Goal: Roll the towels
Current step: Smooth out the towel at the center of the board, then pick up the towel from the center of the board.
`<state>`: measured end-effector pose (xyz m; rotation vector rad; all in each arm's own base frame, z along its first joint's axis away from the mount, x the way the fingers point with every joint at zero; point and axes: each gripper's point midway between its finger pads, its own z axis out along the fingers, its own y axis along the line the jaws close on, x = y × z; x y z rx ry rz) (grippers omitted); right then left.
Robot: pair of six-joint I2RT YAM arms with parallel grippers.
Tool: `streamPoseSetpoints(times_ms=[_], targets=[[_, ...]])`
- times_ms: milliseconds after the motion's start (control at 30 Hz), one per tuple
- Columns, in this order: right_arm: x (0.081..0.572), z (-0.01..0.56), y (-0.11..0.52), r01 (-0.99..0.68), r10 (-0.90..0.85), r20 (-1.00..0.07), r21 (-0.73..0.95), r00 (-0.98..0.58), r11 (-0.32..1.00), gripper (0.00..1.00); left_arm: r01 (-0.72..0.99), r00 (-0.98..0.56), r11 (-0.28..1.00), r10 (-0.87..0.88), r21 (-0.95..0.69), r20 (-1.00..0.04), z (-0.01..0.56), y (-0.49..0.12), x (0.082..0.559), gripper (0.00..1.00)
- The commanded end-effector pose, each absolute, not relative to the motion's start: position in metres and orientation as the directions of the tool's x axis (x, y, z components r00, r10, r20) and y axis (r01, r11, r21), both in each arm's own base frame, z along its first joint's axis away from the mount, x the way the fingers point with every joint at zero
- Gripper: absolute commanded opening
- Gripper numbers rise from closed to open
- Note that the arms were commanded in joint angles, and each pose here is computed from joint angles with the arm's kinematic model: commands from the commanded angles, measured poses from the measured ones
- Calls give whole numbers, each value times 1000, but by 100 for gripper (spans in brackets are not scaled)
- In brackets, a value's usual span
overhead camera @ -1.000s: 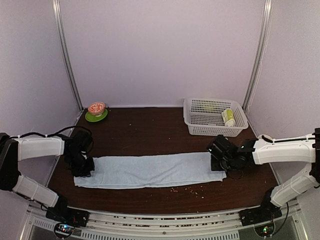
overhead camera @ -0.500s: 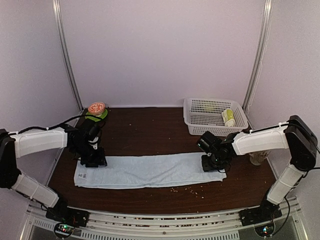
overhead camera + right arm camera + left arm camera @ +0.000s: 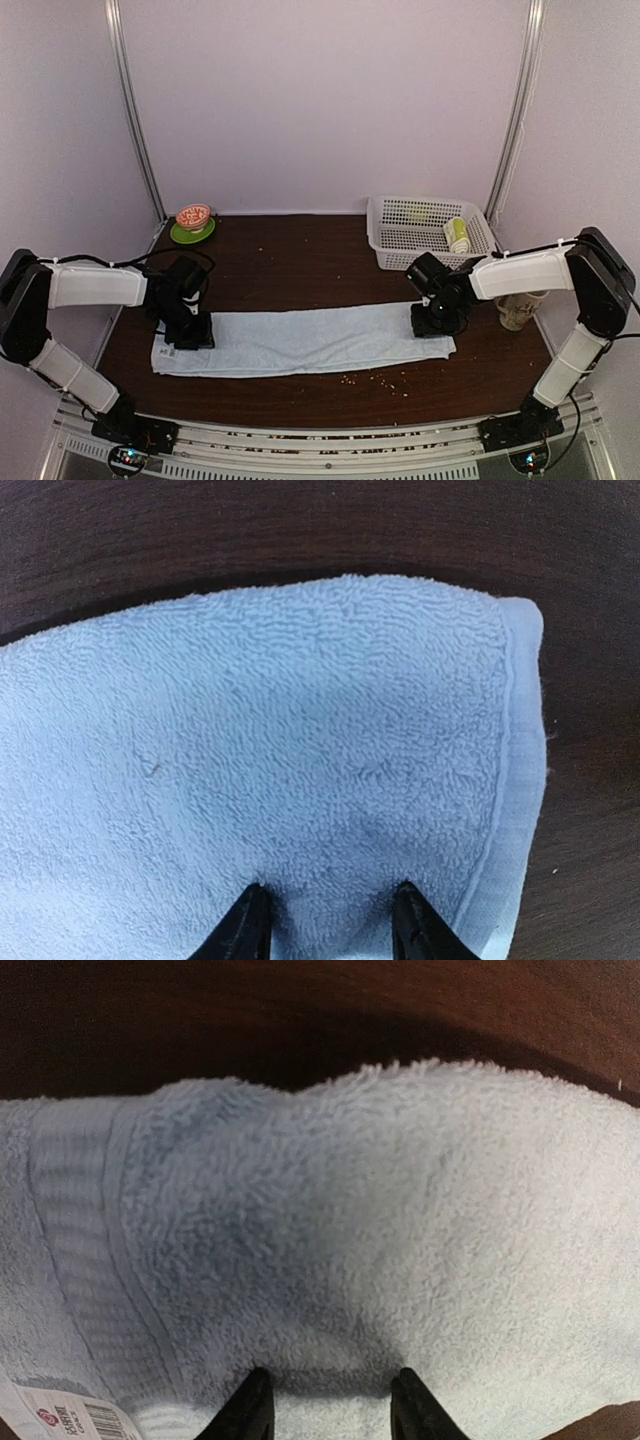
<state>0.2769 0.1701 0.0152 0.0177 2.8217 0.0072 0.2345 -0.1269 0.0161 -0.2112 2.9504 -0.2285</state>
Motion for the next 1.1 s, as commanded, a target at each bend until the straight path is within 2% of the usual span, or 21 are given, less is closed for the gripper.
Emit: streamPoseSetpoints(times_ms=[0,300,633,800,1067], targets=[[220,-29,133,29,20,-79,-110,-997,994,42,-151,-976,978,-171,-147,-134,-7,-121,225,39],[199,-30,115,240,232,-163,-32,-959,970,44,-120,-981,975,-145,-185,-126,-9,-127,221,38],[226,50,111,323,333,-378,92,-864,942,52,-32,-978,968,-82,-247,-192,28,-149,240,48],[216,55,99,382,395,-394,114,-830,917,53,-29,-972,975,-79,-218,-223,35,-146,248,48],[203,21,104,452,473,-300,139,-829,881,52,-49,-967,972,-104,-232,-234,30,-146,249,46]])
